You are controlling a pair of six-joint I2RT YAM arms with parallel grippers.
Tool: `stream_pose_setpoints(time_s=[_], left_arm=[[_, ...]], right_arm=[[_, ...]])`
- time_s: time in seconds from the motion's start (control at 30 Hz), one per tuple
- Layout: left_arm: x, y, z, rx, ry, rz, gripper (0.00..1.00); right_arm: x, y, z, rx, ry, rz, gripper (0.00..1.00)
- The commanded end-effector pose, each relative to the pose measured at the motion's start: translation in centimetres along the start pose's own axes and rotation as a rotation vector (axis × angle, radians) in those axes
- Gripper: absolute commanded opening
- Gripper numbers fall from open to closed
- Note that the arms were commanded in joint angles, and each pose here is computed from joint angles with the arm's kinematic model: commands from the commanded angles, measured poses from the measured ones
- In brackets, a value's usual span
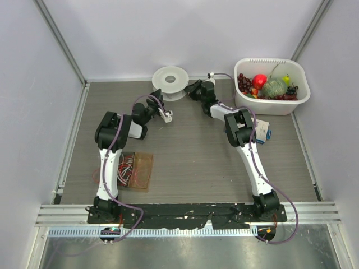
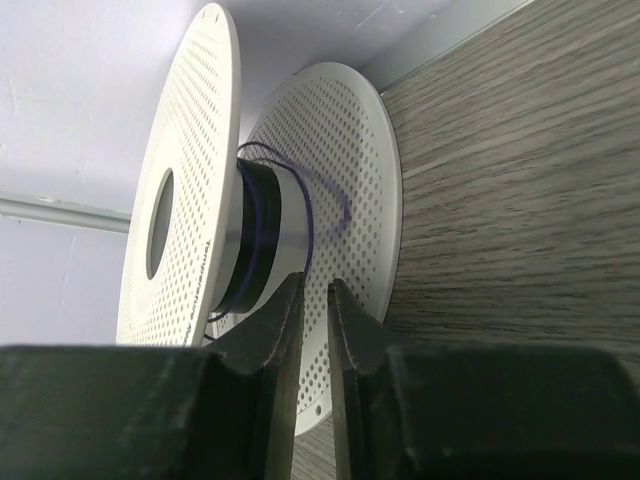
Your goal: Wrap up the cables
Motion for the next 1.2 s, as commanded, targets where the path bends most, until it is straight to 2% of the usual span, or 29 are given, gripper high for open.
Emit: stream_pose_setpoints(time_s=[0.0, 0.27, 0.6, 0.73, 0.87, 0.97, 1.1, 1.17], left_arm=[[-0.1, 4.1, 1.9, 0.035, -0.063, 0.091, 0.47], [-0.5, 5.6, 2.7, 0.024, -0.072, 0.121, 0.47], [-1.7, 8.5, 5.1, -0.002, -0.107, 0.144, 0.48], [-2.9, 9.6, 6.3, -0.033, -0.115, 0.143, 0.49], [-4.4, 10.4, 8.0, -0.062, -0.132, 0.113, 0.5], [-5.6, 10.8, 9.2, -0.126, -0.13, 0.071, 0.5], [-7.7, 12.6, 11.4, -0.287, -0.106, 0.033, 0.53], [-9.1, 14.1, 13.0, -0.382, -0.075, -0.006, 0.59]], right_arm=[[0.1, 2.2, 3.6, -0.032, -0.094, 0.021, 0.24], [-0.8, 4.4, 4.7, -0.059, -0.1, 0.041, 0.27], [-3.2, 7.3, 6.8, -0.102, -0.107, 0.05, 0.43], [-4.9, 8.7, 6.4, -0.131, -0.071, 0.051, 0.47], [-7.0, 9.4, 6.4, -0.143, -0.033, 0.001, 0.56], [-9.1, 9.8, 6.6, -0.169, 0.003, -0.028, 0.59], [-12.5, 11.8, 8.3, -0.223, 0.006, -0.007, 0.59], [-14.4, 13.5, 9.6, -0.275, -0.007, 0.028, 0.6]])
Point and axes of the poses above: each gripper's point midway between its finger pads, its own x axis out along the fingers, its own y axis along the line the jaws close on, z = x × y, the point moved 4 cm from there along -x, back along the fingers, and after that the axes turned 15 degrees about -x, right-handed, at the moved point
